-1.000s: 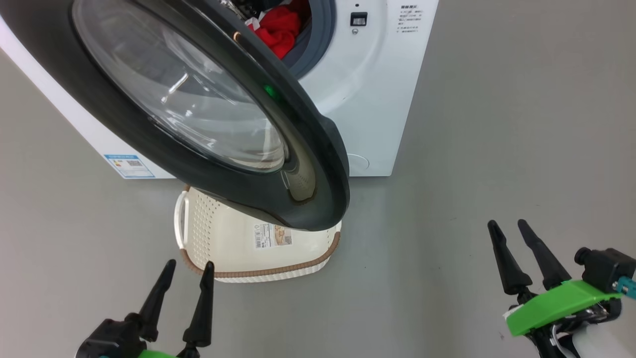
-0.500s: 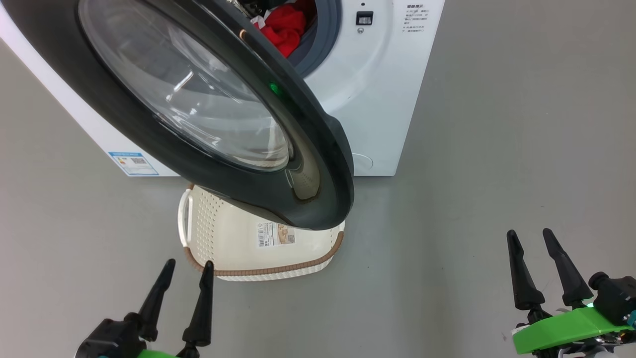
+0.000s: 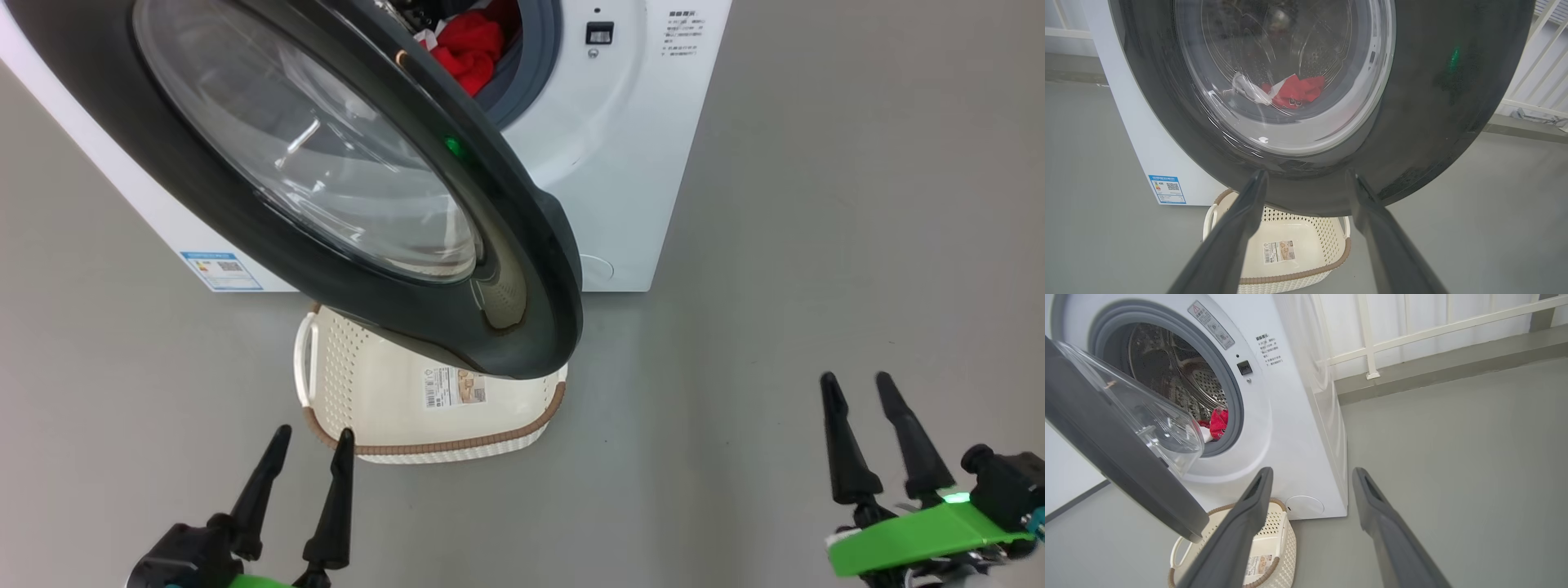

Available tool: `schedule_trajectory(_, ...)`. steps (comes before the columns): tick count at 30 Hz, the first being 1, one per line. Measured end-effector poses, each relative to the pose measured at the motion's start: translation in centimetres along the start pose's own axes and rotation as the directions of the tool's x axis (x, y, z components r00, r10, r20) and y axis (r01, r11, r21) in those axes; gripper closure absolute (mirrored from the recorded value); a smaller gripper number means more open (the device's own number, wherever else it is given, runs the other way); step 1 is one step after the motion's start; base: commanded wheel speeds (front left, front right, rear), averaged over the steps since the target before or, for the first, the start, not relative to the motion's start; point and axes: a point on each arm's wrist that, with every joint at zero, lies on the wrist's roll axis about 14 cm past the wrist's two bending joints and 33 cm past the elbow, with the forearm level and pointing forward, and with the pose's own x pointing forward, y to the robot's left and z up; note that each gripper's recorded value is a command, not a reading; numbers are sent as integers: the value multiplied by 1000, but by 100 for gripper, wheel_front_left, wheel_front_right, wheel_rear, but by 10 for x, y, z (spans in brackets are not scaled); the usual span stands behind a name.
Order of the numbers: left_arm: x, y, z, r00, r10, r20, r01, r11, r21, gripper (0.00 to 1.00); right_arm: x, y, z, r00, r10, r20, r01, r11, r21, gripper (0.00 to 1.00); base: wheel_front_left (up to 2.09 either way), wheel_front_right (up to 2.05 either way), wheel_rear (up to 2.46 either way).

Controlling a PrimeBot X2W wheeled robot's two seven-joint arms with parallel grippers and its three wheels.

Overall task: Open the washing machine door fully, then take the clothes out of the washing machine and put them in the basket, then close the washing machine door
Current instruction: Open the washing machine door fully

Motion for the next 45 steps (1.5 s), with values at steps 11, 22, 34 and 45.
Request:
schedule_trajectory(11,-4,-3,1,1000,-4,1,4,1000,-2,0,45,97,46,961,232,153,-273,890,365,100,0,0,0)
schedule_trajectory(22,-11,-2,-7,1000,4,-25,-5,1000,-6,0,91,182,57,852,523,18,-295,451,842,100,0,0,0)
schedule_trajectory(34,-17,10,-10,998,54,-36,-55,998,-26,0,105,219,19,539,815,-215,-67,296,953,100,0,0,0)
schedule_trajectory(45,-27,18,-5,996,88,-20,-89,995,-33,0,86,249,5,384,878,-286,-75,338,938,100,0,0,0)
